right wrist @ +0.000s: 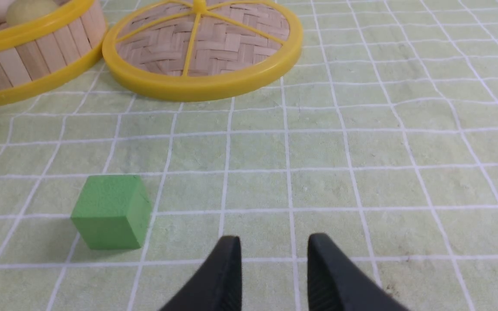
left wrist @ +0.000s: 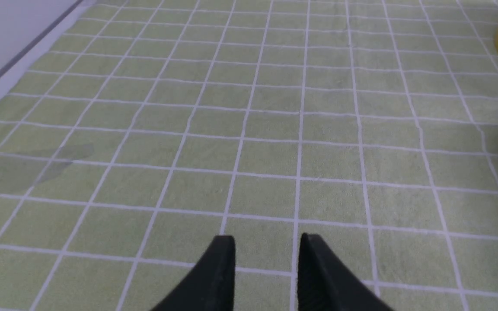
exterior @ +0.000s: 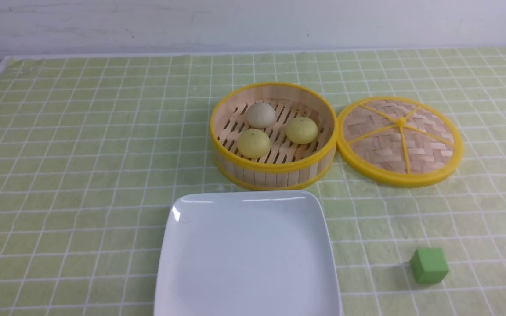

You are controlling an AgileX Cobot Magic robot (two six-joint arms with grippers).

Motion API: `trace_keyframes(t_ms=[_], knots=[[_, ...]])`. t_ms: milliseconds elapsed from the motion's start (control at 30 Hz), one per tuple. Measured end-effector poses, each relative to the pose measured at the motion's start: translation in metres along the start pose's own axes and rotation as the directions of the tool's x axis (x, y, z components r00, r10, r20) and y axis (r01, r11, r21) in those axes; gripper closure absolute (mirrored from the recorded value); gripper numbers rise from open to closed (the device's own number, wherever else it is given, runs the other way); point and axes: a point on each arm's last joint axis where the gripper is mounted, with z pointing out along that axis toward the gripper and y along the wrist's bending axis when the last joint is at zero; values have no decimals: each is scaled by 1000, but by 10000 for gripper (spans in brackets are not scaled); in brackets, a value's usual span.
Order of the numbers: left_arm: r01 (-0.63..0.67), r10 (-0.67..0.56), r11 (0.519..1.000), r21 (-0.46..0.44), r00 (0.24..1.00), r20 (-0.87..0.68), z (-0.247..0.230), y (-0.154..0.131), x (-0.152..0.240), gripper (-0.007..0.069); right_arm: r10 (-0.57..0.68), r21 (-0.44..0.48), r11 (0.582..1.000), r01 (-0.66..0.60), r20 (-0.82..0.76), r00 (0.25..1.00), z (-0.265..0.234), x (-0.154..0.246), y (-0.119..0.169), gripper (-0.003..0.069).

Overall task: Put the steamed buns into the plate on the green tablecloth.
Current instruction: 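Reach toward a bun in the bamboo steamer with the right gripper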

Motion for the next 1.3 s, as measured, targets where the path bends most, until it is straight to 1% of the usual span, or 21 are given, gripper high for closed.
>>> trace_keyframes(t_ms=[667, 733, 800, 833, 867, 900, 933, 967, 1000, 1033, 1067, 1100, 1167, 1267, 1300], knots=[[0, 0, 1000, 0, 1000, 0, 0, 0, 0, 383, 0, 0, 1000, 0, 0, 1000, 0, 0, 0, 419], [28, -28, 1000, 5, 1000, -1, 0, 0, 0, 383, 0, 0, 1000, 0, 0, 1000, 0, 0, 0, 419], [169, -169, 985, 37, 986, -7, 0, -3, 0, 383, -4, 0, 1000, 4, 0, 1000, 0, 0, 0, 419], [322, -321, 944, 68, 947, -26, 0, -7, 0, 383, 6, -3, 1000, -6, 0, 1000, 0, 0, 0, 419], [425, -423, 901, 88, 905, -42, 0, -9, 0, 383, 49, -14, 999, -49, -1, 999, 0, 0, 1, 419], [554, -550, 825, 110, 832, -70, -1, -12, 0, 383, 144, -37, 989, -144, -5, 990, 0, 0, 3, 419], [647, -640, 753, 122, 763, -96, -1, -14, -1, 383, 224, -53, 973, -225, -11, 974, 0, 0, 5, 419], [742, -731, 658, 130, 671, -129, -1, -17, -1, 383, 346, -85, 934, -347, -24, 938, 0, -1, 8, 419], [813, -798, 567, 132, 581, -159, -2, -19, -1, 383, 426, -103, 898, -427, -34, 904, 0, -1, 10, 419], [864, -845, 487, 130, 503, -183, -2, -20, -1, 383, 501, -123, 856, -502, -41, 865, 0, -1, 11, 419], [897, -874, 425, 125, 442, -200, -2, -21, -1, 383, 556, -141, 819, -556, -45, 830, 0, -3, 13, 419], [916, -892, 382, 122, 400, -211, -2, -22, -1, 383, 599, -158, 786, -598, -45, 799, -1, -4, 14, 419], [935, -909, 335, 118, 354, -219, -2, -22, -1, 383, 645, -178, 746, -642, -45, 762, -1, -6, 15, 419], [954, -933, 270, 128, 292, -211, -2, -22, -4, 383, 679, -198, 716, -669, -23, 734, -1, -10, 15, 419], [956, -935, 263, 132, 286, -209, -2, -22, -4, 383, 680, -198, 715, -670, -23, 733, -1, -10, 14, 419]])
